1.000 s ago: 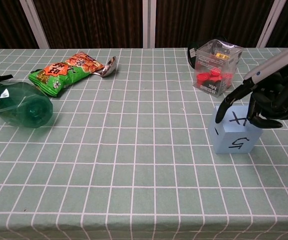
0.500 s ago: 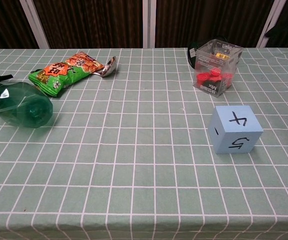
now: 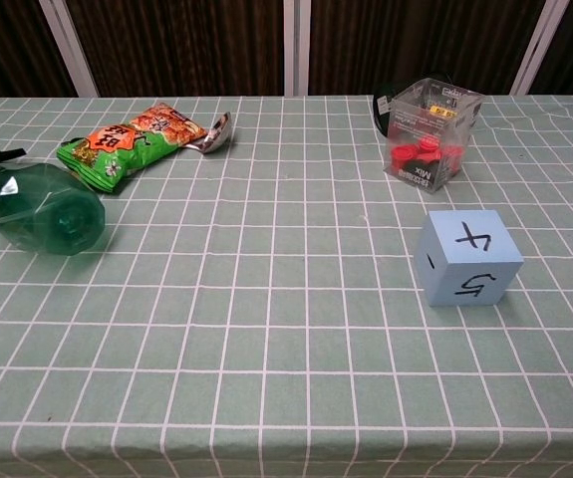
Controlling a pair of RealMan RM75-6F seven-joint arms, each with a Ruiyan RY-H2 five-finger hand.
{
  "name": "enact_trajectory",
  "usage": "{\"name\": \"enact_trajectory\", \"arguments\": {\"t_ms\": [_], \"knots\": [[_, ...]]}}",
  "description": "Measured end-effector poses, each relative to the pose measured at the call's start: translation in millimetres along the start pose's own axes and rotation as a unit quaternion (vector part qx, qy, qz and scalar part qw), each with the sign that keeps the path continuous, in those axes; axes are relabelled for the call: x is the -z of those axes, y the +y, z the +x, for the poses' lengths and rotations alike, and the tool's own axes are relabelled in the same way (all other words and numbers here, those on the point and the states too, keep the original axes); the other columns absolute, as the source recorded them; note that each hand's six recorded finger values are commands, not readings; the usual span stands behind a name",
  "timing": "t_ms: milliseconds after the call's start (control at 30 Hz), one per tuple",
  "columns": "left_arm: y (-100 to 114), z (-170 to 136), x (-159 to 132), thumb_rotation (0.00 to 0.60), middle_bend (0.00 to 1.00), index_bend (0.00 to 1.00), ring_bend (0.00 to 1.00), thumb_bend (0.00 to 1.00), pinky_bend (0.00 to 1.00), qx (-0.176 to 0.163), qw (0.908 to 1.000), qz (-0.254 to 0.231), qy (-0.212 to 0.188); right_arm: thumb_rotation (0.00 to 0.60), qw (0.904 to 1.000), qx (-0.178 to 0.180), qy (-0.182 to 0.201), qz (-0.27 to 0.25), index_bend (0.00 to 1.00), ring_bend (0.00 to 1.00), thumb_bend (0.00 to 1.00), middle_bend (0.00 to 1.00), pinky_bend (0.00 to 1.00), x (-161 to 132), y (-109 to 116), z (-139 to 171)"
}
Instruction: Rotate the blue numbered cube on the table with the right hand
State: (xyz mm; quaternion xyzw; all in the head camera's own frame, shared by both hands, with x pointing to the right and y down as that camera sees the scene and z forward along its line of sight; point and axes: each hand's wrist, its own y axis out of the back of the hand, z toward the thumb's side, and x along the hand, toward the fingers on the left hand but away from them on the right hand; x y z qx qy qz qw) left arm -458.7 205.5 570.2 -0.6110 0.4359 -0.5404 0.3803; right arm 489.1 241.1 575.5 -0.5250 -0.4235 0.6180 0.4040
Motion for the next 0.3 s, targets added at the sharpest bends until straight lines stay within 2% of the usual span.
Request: {"name": "enact_trajectory", "arguments": {"t_ms": [167,300], "knots": [[-6,-2,1,0.6,0.0,0.03,0.0,0.0,0.04,0.003,1.0,0.005,-0.003,0.6,0.9999,-0.003,0.004,-0.013,0.0,0.0,0.0,0.0,0.0,-3,-7,13],[-11,-1,1,0.6,0.0,0.03,0.0,0.0,0.04,0.018,0.9998,0.011,-0.004,0.6,0.9998,-0.016,-0.003,-0.016,0.0,0.0,0.0,0.0,0.0,0,-12,15]]}}
